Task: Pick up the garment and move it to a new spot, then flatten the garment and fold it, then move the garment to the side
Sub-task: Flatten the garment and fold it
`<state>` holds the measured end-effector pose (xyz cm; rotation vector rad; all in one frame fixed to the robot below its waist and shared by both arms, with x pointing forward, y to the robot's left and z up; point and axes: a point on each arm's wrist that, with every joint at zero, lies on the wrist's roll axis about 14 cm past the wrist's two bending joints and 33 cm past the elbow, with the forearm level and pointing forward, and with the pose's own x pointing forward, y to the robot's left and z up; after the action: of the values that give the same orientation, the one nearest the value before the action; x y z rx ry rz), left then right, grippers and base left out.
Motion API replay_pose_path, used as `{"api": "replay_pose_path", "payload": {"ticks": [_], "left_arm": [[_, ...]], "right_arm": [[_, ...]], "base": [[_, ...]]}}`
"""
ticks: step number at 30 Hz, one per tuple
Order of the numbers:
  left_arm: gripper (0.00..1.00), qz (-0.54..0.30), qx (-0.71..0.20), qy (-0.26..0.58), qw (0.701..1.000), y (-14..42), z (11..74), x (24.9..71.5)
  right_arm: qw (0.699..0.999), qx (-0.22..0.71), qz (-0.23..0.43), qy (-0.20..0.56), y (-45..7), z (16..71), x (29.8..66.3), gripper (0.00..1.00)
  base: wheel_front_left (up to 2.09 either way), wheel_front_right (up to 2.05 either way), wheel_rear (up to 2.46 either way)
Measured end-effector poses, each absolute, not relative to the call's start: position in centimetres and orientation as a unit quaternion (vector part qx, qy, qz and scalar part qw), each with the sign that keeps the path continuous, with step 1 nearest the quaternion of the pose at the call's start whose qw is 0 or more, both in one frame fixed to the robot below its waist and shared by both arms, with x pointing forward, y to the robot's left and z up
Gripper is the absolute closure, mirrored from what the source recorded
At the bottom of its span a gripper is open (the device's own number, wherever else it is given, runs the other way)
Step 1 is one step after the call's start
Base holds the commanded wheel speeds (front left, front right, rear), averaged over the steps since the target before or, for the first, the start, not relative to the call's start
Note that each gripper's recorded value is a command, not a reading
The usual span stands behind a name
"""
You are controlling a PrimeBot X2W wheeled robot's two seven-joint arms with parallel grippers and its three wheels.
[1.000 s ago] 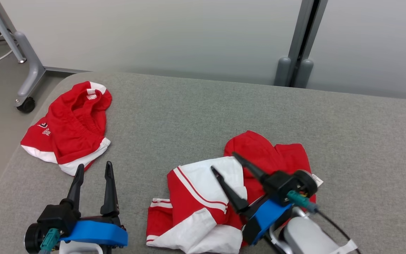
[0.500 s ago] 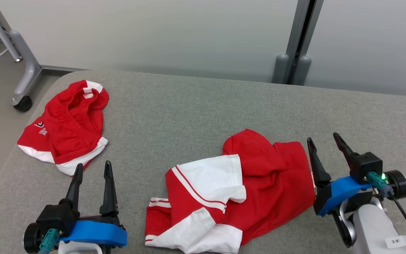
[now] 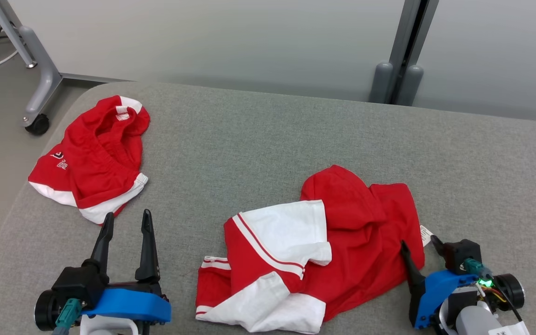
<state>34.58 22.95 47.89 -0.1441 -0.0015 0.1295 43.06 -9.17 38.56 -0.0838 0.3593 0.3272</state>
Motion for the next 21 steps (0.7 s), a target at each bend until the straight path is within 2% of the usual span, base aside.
{"api": "replay_pose_path", "payload": {"ticks": [1, 2, 3, 9, 13, 21], "left_arm": [[0.0, 0.065, -0.072, -0.001, 0.995, 23.0, 47.9, 34.6], [0.0, 0.064, -0.072, -0.001, 0.995, 22.9, 47.9, 34.6], [0.0, 0.063, -0.072, -0.001, 0.995, 22.9, 47.9, 34.6], [0.0, 0.054, -0.074, -0.004, 0.996, 22.3, 48.1, 34.8], [0.0, 0.045, -0.077, -0.01, 0.996, 21.7, 48.5, 34.7], [0.0, 0.027, -0.086, -0.004, 0.996, 20.2, 48.1, 34.5]], "right_arm": [[0.97, -0.041, 0.162, 0.178, -9.2, 38.6, 43.1, 0.0], [0.966, -0.036, 0.167, 0.193, -8.8, 37.8, 42.6, 0.36], [0.964, -0.032, 0.17, 0.199, -8.6, 37.5, 42.3, 1.0], [0.969, -0.014, 0.163, 0.187, -8.6, 38.5, 42.4, 1.0], [0.978, -0.018, 0.145, 0.15, -9.9, 40.7, 43.2, 1.0], [0.992, -0.028, 0.07, 0.097, -15.5, 43.1, 41.6, 1.0]], "base": [[0.0, 0.0, 0.0], [0.0, 0.0, 0.0], [0.0, 0.0, 0.0], [0.0, 0.0, 0.0], [0.0, 0.0, 0.0], [0.0, 0.0, 0.0]]}}
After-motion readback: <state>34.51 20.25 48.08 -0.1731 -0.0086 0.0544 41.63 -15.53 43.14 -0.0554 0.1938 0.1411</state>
